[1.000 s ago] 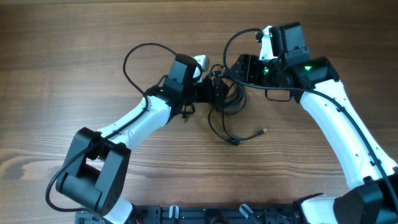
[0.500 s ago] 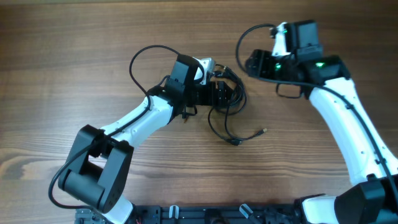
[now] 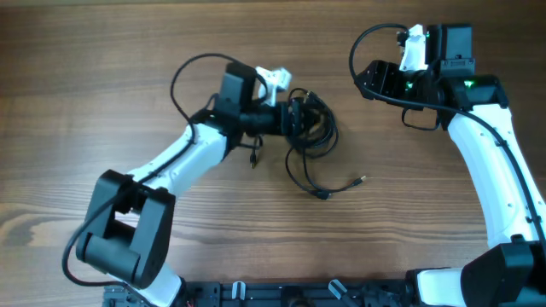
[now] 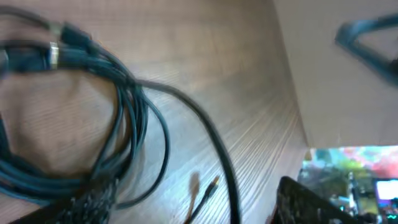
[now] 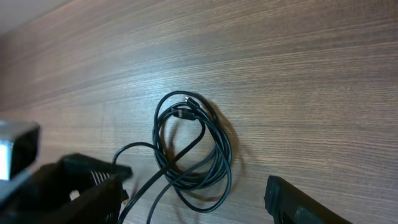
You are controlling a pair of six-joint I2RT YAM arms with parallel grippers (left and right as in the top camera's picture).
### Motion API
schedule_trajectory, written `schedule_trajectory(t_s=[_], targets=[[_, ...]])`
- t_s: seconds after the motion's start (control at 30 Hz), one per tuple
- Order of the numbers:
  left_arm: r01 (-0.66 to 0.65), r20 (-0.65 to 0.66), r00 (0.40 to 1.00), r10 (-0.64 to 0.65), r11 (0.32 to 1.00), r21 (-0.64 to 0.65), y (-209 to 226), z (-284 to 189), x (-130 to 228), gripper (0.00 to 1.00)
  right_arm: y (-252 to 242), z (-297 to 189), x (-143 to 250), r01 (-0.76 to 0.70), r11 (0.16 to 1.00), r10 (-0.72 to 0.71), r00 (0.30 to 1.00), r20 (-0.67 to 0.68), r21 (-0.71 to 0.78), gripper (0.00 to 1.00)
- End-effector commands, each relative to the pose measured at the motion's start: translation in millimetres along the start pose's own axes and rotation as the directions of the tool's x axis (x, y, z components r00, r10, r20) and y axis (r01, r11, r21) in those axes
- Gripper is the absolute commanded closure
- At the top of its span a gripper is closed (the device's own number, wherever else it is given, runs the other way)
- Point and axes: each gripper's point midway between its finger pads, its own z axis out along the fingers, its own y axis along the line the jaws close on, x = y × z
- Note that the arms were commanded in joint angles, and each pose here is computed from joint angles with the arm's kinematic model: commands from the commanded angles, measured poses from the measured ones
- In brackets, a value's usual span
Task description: Untangle cables
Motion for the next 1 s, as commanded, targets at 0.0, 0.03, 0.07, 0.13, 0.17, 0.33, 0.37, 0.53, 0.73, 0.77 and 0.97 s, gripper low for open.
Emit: schedule_trajectory(t_s=[0.0,0.03,0.07,0.13,0.17,0.33,0.37,0.53,0.73,0.77,0.97], targets=[[-0.022,-0.028,0.999,0.018,0.983,-0.180,17,16,18,0.20,3,-3,0,0.024,1.000,-0.024,1.000,-0.002,-0.016,0.25],[-0.027,-0.036,0.999,0.020,0.980,-0.197,18,19,22,0.23,3,-3,1,0.026,1.000,-0.026,1.000,-0.004,-0.015,0.25],[-0.034,-0.037,0.999,0.027,0.978,-0.207,17,21,24,0.32,3,-3,1,0.025,1.000,-0.025,1.000,-0.005,-0.015,0.24],[-0.044,-0.022,0.999,0.040,0.971,-0.237,20,22,22,0.59,3,-3,2,0.024,1.000,-0.024,1.000,-0.007,-0.014,0.24],[-0.044,-0.013,0.999,0.042,0.970,-0.239,20,22,19,0.82,3,-3,2,0.024,1.000,-0.024,1.000,-0.007,-0.014,0.24],[-0.041,0.134,0.989,0.066,0.983,-0.180,-21,-26,-35,0.96,3,-2,3,0.024,1.000,-0.024,1.000,-0.011,-0.015,0.23],[-0.067,0.168,0.982,0.092,0.987,-0.148,-43,-42,-48,0.96,5,-2,3,0.029,0.999,-0.029,0.999,-0.013,-0.024,0.23],[-0.141,0.281,0.951,0.130,0.990,0.018,-140,-111,-70,0.96,23,-3,6,0.094,0.988,-0.098,0.995,-0.022,-0.125,0.23],[-0.141,0.301,0.949,0.097,0.982,0.127,-187,-155,-52,0.96,52,-6,8,0.213,0.942,-0.219,0.976,0.005,-0.260,0.23],[-0.114,0.324,0.944,0.064,0.984,0.139,-190,-165,-55,0.96,54,-5,8,0.216,0.940,-0.222,0.975,0.008,-0.262,0.23],[-0.039,0.485,0.872,-0.063,0.979,0.198,-196,-235,-81,0.96,55,-5,10,0.238,0.934,-0.245,0.970,0.009,-0.267,0.23]])
